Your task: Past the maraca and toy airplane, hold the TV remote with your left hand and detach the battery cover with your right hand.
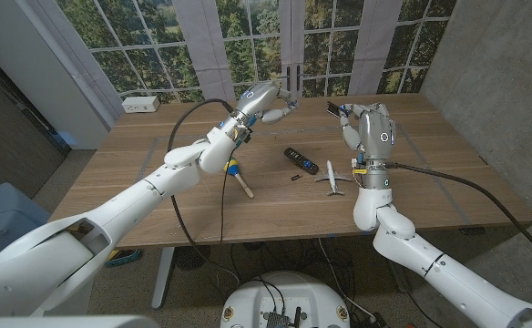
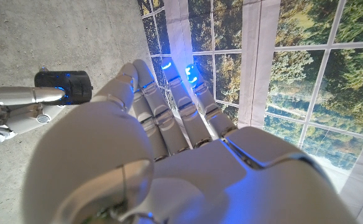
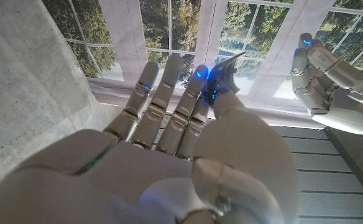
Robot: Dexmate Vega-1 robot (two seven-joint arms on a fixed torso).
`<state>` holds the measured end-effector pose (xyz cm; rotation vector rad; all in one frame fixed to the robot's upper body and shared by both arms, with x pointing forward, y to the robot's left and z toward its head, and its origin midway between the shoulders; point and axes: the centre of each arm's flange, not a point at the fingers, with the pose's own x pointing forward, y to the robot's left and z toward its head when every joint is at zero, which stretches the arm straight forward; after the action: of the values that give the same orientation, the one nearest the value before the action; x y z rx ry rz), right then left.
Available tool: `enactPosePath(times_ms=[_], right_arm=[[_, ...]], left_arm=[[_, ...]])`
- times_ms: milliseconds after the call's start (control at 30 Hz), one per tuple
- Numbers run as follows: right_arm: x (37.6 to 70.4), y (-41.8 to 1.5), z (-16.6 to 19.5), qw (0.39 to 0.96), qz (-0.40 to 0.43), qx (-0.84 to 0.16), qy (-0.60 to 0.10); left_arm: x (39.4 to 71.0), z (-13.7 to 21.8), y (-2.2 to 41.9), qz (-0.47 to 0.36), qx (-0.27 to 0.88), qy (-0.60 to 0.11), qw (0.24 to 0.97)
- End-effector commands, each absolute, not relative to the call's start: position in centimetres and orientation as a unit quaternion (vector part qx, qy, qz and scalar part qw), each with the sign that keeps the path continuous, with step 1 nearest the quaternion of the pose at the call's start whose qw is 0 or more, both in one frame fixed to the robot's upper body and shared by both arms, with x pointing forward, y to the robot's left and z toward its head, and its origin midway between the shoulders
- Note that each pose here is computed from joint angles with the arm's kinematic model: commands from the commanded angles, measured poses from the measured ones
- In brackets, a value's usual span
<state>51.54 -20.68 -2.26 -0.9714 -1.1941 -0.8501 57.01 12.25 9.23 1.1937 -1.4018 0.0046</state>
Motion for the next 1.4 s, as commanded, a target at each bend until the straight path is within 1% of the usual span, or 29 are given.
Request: enactPosePath(times_ms=[33, 233, 400, 567, 733, 1000, 1100, 1400], right_arm=[[51.6, -20.5, -2.2, 0.636, -0.379, -0.418, -0.526], [51.9, -20.7, -2.1, 0.649, -0.376, -0.417, -0.513], [52.2, -21.0, -1.9, 0.674, -0.369, -0.412, -0.490], [52.6, -21.4, -1.6, 0.703, -0.359, -0.418, -0.449], [53.0, -21.7, -1.6, 0.720, -0.355, -0.424, -0.419], [53.9, -22.3, -1.4, 0.754, -0.337, -0.431, -0.363], [54.2, -22.5, -1.5, 0.765, -0.329, -0.427, -0.352], [55.3, -22.9, -1.6, 0.798, -0.301, -0.417, -0.315]], left_arm=[[57.0, 9.2, 12.5, 0.008, 0.519, -0.604, 0.604], [57.0, 9.1, 12.9, 0.016, 0.518, -0.601, 0.608], [57.1, 8.9, 13.2, 0.024, 0.512, -0.598, 0.616], [57.2, 8.8, 13.4, 0.041, 0.510, -0.592, 0.623], [57.2, 8.5, 13.7, 0.059, 0.513, -0.583, 0.627], [57.7, 8.5, 14.7, 0.062, 0.498, -0.547, 0.670], [58.0, 8.5, 15.3, 0.051, 0.482, -0.532, 0.694], [59.3, 8.9, 17.4, -0.049, 0.387, -0.465, 0.795]])
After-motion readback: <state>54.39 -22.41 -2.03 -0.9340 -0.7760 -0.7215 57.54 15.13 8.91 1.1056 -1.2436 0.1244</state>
